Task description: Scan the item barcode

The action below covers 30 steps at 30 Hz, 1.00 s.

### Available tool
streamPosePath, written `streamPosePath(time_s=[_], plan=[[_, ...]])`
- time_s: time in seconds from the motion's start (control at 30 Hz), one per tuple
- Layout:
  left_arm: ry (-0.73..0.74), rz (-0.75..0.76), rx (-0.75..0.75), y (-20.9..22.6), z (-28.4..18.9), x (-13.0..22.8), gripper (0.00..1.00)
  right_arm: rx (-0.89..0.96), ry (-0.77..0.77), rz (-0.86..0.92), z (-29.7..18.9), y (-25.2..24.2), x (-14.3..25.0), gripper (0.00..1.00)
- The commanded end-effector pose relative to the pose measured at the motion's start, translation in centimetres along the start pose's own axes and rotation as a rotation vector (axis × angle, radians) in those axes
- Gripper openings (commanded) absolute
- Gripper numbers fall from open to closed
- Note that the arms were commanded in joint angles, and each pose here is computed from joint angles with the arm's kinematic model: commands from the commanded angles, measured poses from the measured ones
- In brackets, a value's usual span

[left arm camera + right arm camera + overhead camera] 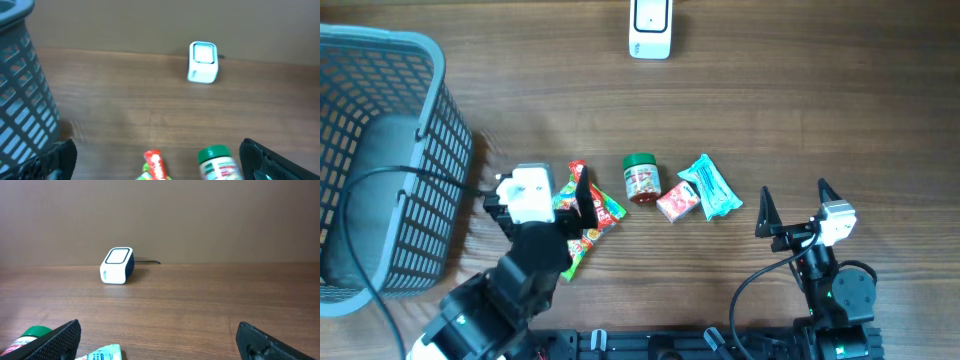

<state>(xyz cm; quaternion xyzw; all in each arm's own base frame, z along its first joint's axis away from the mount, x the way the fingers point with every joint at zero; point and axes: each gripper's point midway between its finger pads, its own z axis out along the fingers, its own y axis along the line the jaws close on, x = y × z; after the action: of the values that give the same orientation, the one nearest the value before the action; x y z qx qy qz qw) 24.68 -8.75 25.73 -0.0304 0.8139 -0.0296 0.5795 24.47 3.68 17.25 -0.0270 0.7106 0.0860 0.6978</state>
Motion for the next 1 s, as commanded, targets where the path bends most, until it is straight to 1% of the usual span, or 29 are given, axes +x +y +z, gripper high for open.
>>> streamPosePath(time_s=[0.0,0.1,0.17,0.23,0.37,0.47,0.53,0.63,0.7,0.83,0.97], plan=[[0.042,0.068,-0.098,1.9,1.9,1.3,1.00,-0.012,-0.002,-0.006,0.0,0.2,0.0,0.99],[0.066,0.058,-0.170,3.5,3.1,1.6,1.00,-0.012,-0.002,-0.006,0.0,0.2,0.0,1.00],[0.080,0.034,-0.180,4.0,4.1,1.7,1.00,-0.012,-0.002,-0.006,0.0,0.2,0.0,1.00],[0.094,0.035,-0.128,3.7,5.3,1.5,1.00,-0.012,-0.002,-0.006,0.0,0.2,0.0,1.00],[0.095,0.011,0.032,2.7,7.4,0.6,1.00,-0.012,-0.002,-0.006,0.0,0.2,0.0,1.00],[0.090,-0.026,0.052,3.6,7.7,0.2,1.00,-0.012,-0.002,-0.006,0.0,0.2,0.0,1.00],[0.074,-0.033,0.025,4.4,7.3,-0.3,1.00,-0.012,-0.002,-0.006,0.0,0.2,0.0,1.00],[0.022,-0.039,-0.064,6.2,5.8,-1.4,1.00,-0.012,-0.002,-0.006,0.0,0.2,0.0,1.00],[-0.035,-0.049,-0.119,7.6,3.6,-2.5,1.00,-0.012,-0.002,-0.006,0.0,0.2,0.0,1.00],[-0.121,-0.060,-0.120,8.3,0.6,-3.5,1.00,-0.012,-0.002,-0.006,0.0,0.2,0.0,1.00],[-0.182,-0.066,-0.121,9.0,-1.2,-2.7,1.00,-0.012,-0.002,-0.006,0.0,0.2,0.0,1.00]])
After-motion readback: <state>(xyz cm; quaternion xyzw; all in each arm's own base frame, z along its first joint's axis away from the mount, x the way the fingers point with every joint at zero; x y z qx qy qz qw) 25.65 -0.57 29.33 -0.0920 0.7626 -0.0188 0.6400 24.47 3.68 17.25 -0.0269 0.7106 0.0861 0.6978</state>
